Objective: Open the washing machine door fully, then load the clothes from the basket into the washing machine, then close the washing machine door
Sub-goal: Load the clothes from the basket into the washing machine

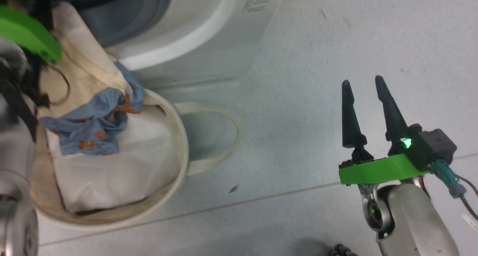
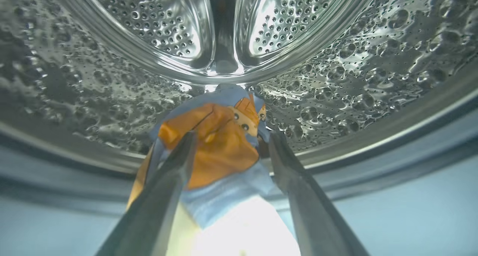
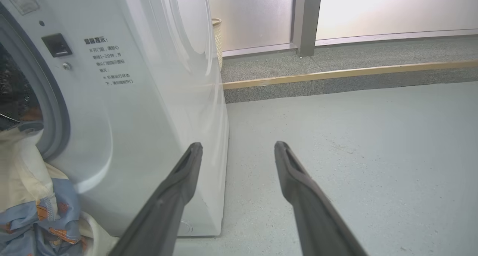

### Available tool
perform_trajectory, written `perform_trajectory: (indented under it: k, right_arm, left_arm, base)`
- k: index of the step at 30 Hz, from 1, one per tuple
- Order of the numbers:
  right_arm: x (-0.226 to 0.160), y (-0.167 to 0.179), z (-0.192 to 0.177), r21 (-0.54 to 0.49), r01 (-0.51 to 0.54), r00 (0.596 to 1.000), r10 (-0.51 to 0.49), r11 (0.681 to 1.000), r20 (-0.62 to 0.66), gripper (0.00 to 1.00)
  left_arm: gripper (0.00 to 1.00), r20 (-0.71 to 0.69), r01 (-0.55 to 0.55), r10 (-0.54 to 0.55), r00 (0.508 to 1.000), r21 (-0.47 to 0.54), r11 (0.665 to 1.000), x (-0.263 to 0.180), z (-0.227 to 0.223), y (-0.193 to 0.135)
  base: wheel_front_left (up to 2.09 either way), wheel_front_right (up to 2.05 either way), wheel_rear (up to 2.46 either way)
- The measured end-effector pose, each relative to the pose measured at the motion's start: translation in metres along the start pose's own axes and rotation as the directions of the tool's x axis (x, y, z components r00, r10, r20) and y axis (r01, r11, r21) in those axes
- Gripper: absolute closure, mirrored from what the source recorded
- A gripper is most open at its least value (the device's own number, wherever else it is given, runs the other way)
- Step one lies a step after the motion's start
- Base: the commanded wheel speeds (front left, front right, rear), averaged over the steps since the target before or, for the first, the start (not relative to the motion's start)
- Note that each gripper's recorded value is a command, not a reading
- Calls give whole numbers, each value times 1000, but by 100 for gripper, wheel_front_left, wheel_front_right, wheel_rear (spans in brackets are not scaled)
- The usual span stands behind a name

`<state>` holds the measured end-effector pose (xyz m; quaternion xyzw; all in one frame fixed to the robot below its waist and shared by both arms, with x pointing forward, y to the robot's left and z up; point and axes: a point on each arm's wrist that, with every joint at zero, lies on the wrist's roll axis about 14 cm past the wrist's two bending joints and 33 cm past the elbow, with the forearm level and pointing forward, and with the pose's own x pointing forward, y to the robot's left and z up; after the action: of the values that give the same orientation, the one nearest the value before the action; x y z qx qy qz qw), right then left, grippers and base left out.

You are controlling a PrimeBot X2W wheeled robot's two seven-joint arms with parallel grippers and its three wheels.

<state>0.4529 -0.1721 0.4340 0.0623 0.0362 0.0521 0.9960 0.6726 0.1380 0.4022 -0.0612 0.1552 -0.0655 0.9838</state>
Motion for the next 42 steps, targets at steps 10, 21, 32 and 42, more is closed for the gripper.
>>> perform_trajectory:
  k: [10,21,32,42]
  right_arm:
    - [-5,29,30,35,-99,993,96,994,61,0]
    - [-16,59,63,40,-202,972,195,979,131,0]
    - [-43,66,77,42,-224,964,215,974,157,0]
    - [-47,72,85,36,-243,956,233,969,177,0]
  left_arm:
    - [0,127,-6,9,992,-24,1000,-75,27,2]
    - [0,215,-6,8,977,-8,1000,-177,22,10]
    - [0,339,-68,79,938,-45,997,-259,36,37]
    - [0,365,-111,128,922,-66,992,-289,34,51]
  base:
    - [0,0,0]
    - [0,0,0]
    - [0,0,0]
    - [0,0,0]
